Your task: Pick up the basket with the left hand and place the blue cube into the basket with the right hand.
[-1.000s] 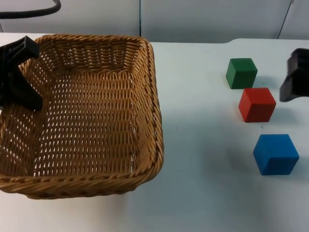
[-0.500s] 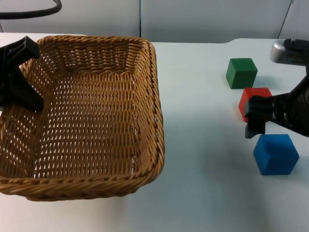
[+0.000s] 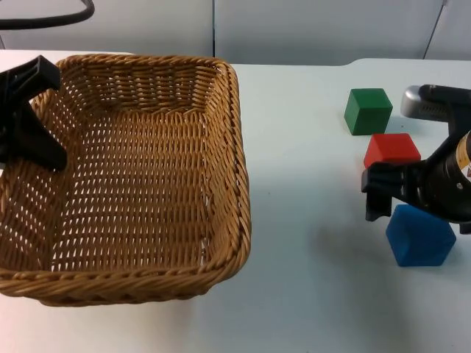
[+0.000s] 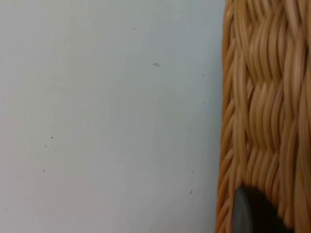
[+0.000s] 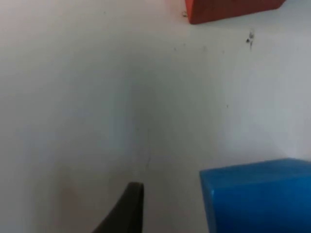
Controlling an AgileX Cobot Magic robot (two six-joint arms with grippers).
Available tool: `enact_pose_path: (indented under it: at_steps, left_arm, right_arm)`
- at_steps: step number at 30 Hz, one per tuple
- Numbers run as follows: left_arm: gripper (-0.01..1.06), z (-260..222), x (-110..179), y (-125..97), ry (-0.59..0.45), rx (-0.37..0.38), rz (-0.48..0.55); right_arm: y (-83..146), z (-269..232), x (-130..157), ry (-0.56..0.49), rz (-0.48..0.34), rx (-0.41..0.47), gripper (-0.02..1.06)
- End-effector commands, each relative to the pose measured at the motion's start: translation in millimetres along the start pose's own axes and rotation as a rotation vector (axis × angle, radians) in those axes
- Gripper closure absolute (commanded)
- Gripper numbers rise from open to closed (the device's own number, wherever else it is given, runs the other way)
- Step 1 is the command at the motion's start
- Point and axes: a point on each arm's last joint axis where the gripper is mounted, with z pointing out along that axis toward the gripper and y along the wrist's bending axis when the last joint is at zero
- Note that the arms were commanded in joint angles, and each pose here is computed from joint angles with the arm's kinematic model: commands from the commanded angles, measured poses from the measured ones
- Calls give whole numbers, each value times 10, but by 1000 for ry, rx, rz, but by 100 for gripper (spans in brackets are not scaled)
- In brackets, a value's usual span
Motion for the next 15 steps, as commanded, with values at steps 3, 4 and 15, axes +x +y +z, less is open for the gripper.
enact_pose_path:
  at_steps: [3, 4, 15]
  left_arm:
    - [105, -35, 4, -40, -5, 23, -9]
    - [105, -35, 4, -40, -5, 23, -9]
    - [105, -35, 3, -39, -6, 23, -2]
  right_arm:
    - [7, 3, -58, -27, 8, -4, 5]
    - [6, 2, -61, -30, 17, -4, 6]
    - [-2, 3, -55, -23, 73, 5, 11]
